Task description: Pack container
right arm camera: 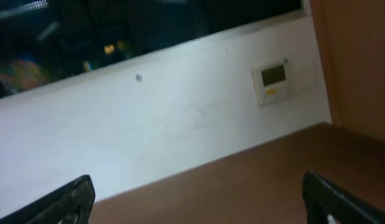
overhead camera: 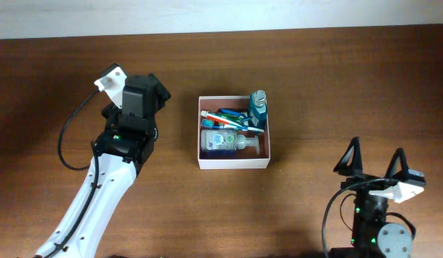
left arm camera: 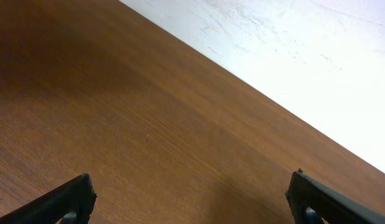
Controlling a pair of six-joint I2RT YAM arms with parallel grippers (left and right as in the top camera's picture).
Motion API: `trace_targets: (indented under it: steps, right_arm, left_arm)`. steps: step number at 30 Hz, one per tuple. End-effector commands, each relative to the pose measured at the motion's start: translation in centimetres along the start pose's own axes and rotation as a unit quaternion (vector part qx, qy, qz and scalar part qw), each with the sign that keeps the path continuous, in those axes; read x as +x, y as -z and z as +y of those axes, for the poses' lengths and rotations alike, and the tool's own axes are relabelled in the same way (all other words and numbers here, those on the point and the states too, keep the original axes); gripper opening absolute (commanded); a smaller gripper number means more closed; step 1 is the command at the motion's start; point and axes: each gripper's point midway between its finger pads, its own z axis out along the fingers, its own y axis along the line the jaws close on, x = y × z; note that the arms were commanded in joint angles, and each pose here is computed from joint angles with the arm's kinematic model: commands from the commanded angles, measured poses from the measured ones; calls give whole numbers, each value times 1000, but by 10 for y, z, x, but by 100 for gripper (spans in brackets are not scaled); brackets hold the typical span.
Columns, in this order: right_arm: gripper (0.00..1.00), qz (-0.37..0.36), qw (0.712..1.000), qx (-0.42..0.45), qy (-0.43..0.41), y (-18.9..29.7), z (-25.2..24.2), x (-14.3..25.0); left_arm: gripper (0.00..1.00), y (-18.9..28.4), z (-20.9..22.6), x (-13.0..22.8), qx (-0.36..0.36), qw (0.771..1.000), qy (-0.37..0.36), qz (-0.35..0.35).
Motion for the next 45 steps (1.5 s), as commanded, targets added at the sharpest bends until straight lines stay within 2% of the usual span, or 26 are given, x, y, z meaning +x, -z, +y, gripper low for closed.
trace_targets:
  steps: [1, 6, 14, 21, 28, 45]
  right_arm:
    - [99, -10, 1000, -15, 3, 2, 2, 10]
    - [99, -4, 1000, -13, 9, 2, -3, 26]
    - [99, 21, 993, -51, 100, 3, 6, 52]
    - [99, 83, 982, -53, 159, 6, -1, 87]
    - [99, 121, 978, -48, 164, 10, -7, 105]
    - [99, 138, 976, -48, 164, 12, -9, 113]
  left_arm:
    - [99, 4, 0, -9, 0, 1000, -4, -12]
    - [99, 4, 0, -9, 0, 1000, -4, -12]
    - [99, 4, 0, -9, 0, 1000, -4, -12]
    - [99, 4, 0, -9, 0, 1000, -4, -12]
    - [99, 4, 0, -9, 0, 1000, -4, -12]
    - [99, 4, 0, -9, 0, 1000, -4, -12]
